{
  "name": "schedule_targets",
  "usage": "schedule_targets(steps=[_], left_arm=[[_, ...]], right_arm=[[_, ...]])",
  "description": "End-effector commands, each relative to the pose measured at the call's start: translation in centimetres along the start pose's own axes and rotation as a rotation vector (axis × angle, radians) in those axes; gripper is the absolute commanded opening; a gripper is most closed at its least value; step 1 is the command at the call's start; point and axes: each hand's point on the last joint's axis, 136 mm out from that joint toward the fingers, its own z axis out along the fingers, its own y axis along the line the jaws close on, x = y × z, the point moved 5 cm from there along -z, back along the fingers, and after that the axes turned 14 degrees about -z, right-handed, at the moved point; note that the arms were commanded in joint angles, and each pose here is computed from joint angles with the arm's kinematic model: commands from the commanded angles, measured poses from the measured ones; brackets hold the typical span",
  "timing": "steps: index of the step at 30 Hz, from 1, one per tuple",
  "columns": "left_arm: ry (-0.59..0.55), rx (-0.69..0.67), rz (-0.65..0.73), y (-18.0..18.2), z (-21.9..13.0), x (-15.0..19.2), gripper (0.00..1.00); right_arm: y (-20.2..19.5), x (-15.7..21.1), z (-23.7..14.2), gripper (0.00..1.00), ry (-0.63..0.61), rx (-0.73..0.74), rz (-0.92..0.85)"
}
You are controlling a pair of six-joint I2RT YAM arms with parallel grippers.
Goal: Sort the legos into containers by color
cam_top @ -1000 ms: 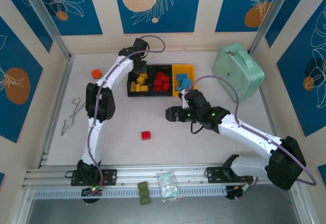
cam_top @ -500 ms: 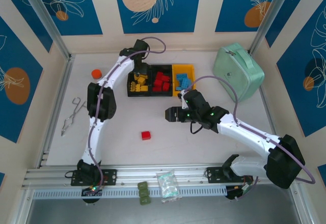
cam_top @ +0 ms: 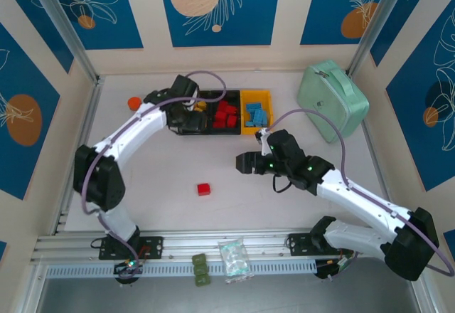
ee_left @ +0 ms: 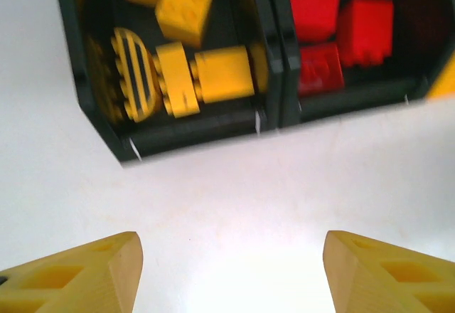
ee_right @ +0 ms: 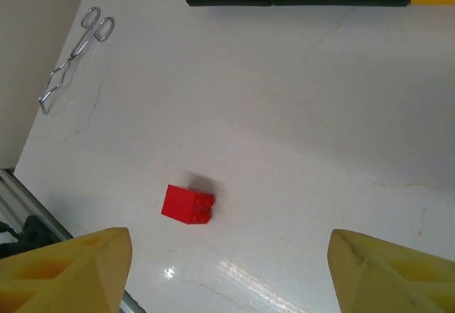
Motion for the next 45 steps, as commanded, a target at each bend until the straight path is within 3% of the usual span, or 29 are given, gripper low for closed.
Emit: schedule_targets(steps=[1, 4, 10, 22, 27, 35, 45], left_arm=[[0.065, 0.032, -0.056, 0.0, 0.0, 3.7, 0.68], [0.111, 0.042, -0.094, 0.0, 0.0, 7.5, 0.75], [0.203, 0.008, -0.159, -0.1, 1.2, 13.7, 0.78], [0.282, -0.086, -0.189, -0.9, 4.2, 18.1, 0.78], [0.294, -0.126, -0.166, -1.2, 5.8, 18.7, 0.74], [0.308, -0.115, -0.145, -1.4, 6.3, 19.1, 0.39], [0.206, -0.073, -0.092, -2.5, 3.7, 15.5, 0.38]], right_arm=[[-0.4, 1.8, -0.3, 0.73, 0.053, 0.013, -0.018], [-0.4, 2.3, -0.5, 0.73, 0.058, 0.016, -0.021], [-0.6, 2.9, -0.5, 0.73, 0.048, 0.013, -0.008], [-1.7, 5.1, -0.6, 0.73, 0.056, 0.041, 0.034], [-2.1, 5.6, -0.6, 0.73, 0.059, 0.052, 0.053], [-2.3, 5.6, -0.5, 0.73, 0.055, 0.061, 0.061], [-2.3, 5.1, -0.7, 0.73, 0.050, 0.070, 0.059]])
